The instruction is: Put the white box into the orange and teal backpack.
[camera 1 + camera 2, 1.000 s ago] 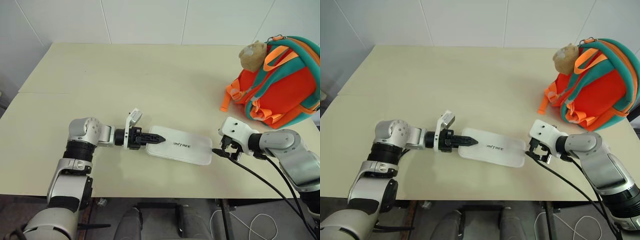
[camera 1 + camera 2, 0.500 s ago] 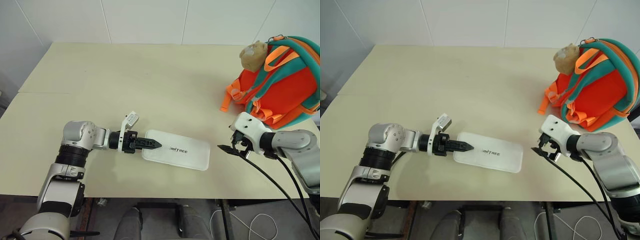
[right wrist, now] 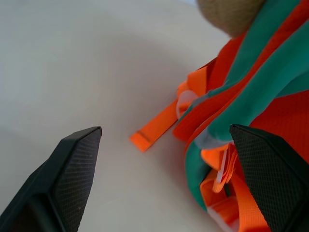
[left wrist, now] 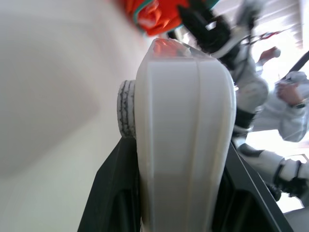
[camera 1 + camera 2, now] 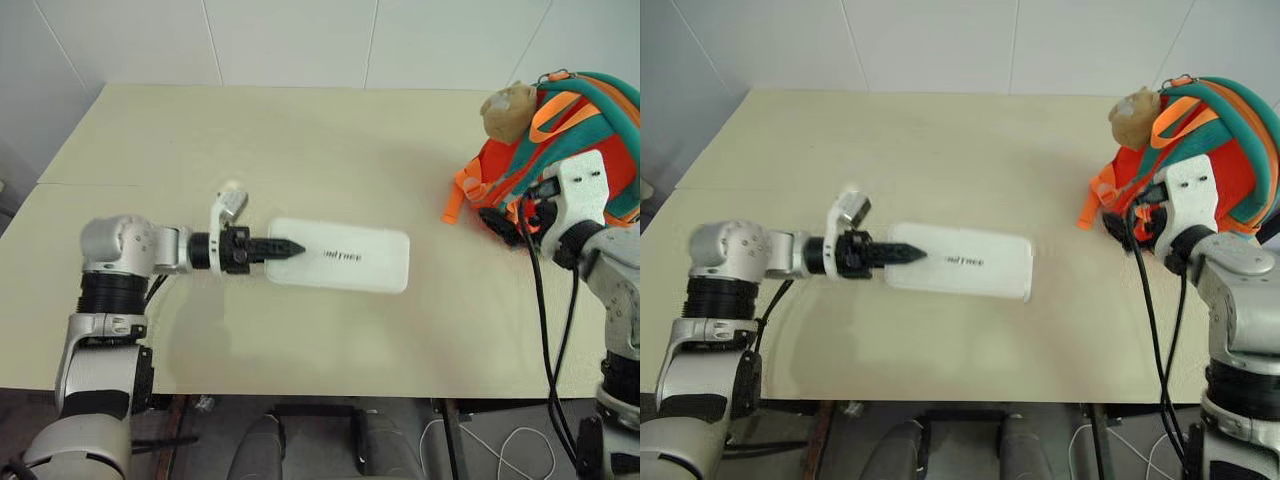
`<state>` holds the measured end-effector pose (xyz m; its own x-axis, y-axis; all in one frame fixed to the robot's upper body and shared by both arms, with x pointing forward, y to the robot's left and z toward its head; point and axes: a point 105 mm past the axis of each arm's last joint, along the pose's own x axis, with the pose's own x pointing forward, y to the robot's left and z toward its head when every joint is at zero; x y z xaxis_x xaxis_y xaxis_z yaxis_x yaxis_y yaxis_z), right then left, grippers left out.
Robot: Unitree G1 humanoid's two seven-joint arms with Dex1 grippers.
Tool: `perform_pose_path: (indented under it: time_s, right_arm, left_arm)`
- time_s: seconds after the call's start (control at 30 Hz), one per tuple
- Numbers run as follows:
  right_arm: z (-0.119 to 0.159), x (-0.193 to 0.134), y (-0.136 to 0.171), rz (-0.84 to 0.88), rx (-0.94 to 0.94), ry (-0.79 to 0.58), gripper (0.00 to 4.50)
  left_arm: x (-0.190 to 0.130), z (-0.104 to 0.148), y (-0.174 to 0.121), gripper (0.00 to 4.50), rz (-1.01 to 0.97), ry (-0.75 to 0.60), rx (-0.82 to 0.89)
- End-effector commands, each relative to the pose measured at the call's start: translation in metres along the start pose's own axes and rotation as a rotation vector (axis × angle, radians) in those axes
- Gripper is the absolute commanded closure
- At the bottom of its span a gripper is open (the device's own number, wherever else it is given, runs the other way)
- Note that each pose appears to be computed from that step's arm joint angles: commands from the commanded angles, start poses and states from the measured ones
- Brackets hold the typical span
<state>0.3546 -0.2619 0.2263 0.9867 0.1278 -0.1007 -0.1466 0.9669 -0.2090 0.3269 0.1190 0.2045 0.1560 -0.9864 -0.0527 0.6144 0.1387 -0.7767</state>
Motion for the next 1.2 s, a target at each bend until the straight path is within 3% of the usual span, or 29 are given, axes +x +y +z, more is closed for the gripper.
perform_pose_path:
  time_s: [0.03, 0.33, 0.57, 0.9, 1.2]
  right_arm:
    - [0.005, 0.009, -0.021, -0.113, 0.037, -0.056, 0.0]
    - [0.001, 0.029, -0.041, -0.207, 0.092, -0.111, 0.0]
    - [0.006, 0.01, -0.032, -0.125, 0.058, -0.13, 0.0]
    - [0.011, -0.016, -0.041, -0.135, 0.059, -0.146, 0.0]
    - [0.018, 0.011, -0.051, -0.099, 0.153, -0.214, 0.0]
  left_arm:
    - [-0.003, 0.017, -0.023, 3.23, -0.107, -0.07, 0.022]
    - [-0.01, 0.014, -0.029, 3.23, -0.096, -0.096, 0.027]
    - [-0.011, 0.012, -0.03, 3.23, -0.091, -0.112, 0.022]
    - [-0.01, 0.014, -0.03, 3.23, -0.091, -0.118, 0.016]
    - [-0.007, 0.017, -0.029, 3.23, -0.097, -0.121, 0.017]
